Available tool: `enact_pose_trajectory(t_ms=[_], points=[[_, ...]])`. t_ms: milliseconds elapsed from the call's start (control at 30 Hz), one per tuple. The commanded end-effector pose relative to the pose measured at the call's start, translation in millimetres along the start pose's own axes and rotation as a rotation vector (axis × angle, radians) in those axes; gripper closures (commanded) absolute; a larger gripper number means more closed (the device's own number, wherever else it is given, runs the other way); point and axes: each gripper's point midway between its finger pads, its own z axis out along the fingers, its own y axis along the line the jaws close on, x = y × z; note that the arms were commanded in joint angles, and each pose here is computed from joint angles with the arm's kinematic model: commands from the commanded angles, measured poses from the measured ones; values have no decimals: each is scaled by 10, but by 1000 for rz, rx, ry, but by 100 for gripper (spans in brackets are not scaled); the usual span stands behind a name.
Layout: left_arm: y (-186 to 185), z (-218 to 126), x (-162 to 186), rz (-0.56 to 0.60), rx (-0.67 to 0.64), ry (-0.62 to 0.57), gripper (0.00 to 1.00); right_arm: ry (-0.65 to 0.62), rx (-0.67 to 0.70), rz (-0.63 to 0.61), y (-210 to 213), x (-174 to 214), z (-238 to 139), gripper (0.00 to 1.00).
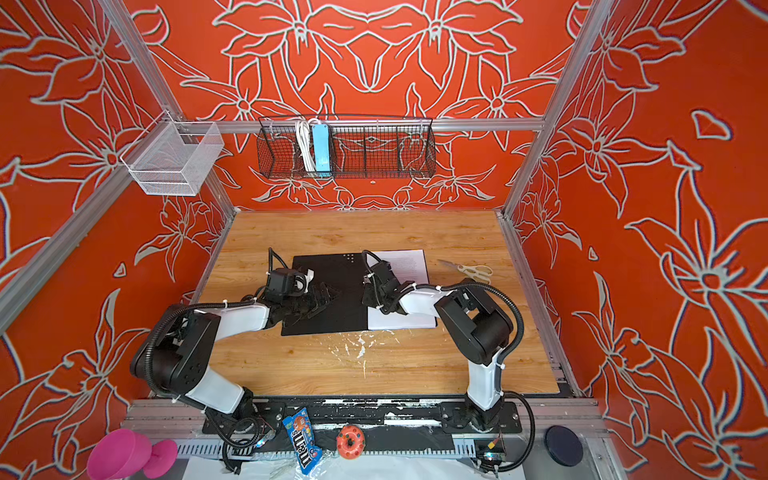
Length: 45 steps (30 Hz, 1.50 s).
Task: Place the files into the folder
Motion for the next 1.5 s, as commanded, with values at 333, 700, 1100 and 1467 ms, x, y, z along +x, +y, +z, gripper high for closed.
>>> enact_pose_trajectory(t_ms=[333,700,1100,1467], points=[[1174,-135,889,-244,-427,224,2,219,72,18,-316,542,-32,100],[1111,-145,831,-233,-417,216,2,214,97,18,-350,508,-83,92],[1045,-144,749,-220,-412,206,2,180,101,16,-362,418,-188,71],[1040,-130,741,-224,-407,203,2,156,-138,-97,249,183,-339,68]])
